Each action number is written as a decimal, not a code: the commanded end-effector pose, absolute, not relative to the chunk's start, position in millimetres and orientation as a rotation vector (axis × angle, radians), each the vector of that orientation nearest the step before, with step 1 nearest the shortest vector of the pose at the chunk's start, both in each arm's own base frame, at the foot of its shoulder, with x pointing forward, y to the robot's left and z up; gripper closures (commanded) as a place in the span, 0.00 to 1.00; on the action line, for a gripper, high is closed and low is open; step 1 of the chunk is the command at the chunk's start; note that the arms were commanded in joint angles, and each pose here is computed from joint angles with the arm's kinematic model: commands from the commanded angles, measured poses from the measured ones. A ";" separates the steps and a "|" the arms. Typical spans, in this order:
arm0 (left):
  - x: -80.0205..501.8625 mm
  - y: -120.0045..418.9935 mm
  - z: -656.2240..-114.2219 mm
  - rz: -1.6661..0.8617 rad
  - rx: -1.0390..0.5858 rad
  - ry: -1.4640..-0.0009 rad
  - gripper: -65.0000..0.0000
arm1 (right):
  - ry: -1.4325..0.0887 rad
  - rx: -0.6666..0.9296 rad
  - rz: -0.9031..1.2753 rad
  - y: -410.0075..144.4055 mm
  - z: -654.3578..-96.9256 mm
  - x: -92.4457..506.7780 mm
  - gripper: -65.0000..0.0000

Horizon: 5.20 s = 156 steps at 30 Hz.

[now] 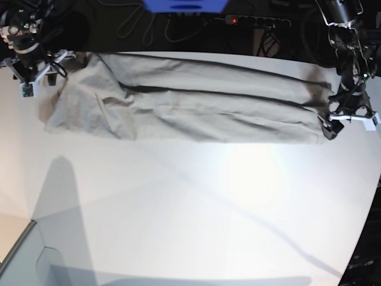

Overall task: Layout the t-shirt on the table in an organized manner, then fold the t-shirt properly
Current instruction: 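Adjust the strip end with the right gripper while the left holds, then fold the strip end at the left gripper over toward the right gripper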

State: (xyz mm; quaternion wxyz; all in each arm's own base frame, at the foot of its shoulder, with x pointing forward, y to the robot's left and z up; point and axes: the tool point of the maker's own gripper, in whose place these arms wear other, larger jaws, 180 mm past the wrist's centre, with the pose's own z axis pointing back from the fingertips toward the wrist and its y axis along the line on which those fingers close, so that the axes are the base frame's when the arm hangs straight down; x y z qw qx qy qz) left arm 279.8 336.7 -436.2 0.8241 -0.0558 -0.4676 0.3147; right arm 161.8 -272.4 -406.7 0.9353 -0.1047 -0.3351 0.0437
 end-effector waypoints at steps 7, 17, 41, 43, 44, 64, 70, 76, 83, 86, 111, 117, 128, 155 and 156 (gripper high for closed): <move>289.0 344.6 -420.4 0.649 -0.109 -1.050 0.15 | -0.607 -0.137 0.172 -238.5 -418.4 163.7 0.46; 288.8 344.7 -420.6 0.646 -0.106 -1.048 0.15 | -0.615 -0.075 0.241 -208.7 -422.6 174.5 0.41; 289.6 344.8 -420.0 0.646 -0.106 -1.051 0.15 | -0.642 -0.082 0.278 -204.1 -413.6 182.7 1.00; 289.6 344.8 -420.0 0.646 -0.106 -1.051 0.15 | -0.654 -0.087 0.280 -204.4 -409.9 186.1 1.00; 289.6 344.8 -420.0 0.646 -0.106 -1.051 0.15 | -0.657 -0.088 0.281 -204.5 -409.1 187.0 1.00; 286.9 345.3 -421.5 0.649 -0.104 -1.046 0.15 | -0.708 -0.112 0.385 -221.9 -405.5 251.9 0.89; 287.5 345.1 -421.2 0.650 -0.106 -1.047 0.15 | -0.760 -0.153 0.369 -231.2 -385.9 263.0 0.61; 288.1 345.0 -421.0 0.649 -0.107 -1.047 0.15 | -0.798 -0.226 0.346 -249.6 -361.7 259.1 0.52; 288.8 343.7 -421.2 0.650 -0.111 -1.046 0.15 | -0.811 -0.165 0.320 -213.5 -362.0 236.8 0.52; 288.9 343.6 -421.1 0.651 -0.113 -1.047 0.15 | -0.755 -0.072 0.302 -191.1 -392.3 230.4 0.52; 273.3 275.4 -460.0 0.551 -0.208 -0.914 0.48 | -0.579 0.065 0.244 -184.6 -469.4 226.7 0.52; 277.9 273.8 -454.9 0.542 -0.212 -0.930 1.00 | -0.590 0.063 0.245 -185.0 -467.1 232.7 0.52; 300.3 211.7 -338.0 0.344 -0.310 -1.214 1.00 | -0.603 0.060 0.246 -185.7 -463.7 239.1 0.51; 281.3 -43.8 -392.6 -0.115 -0.663 -0.931 1.00 | -0.603 0.061 0.248 -184.8 -463.6 238.3 0.52; 282.6 -48.3 -392.7 -0.117 -0.670 -0.927 1.00 | -0.603 0.061 0.248 -184.8 -463.6 238.3 0.52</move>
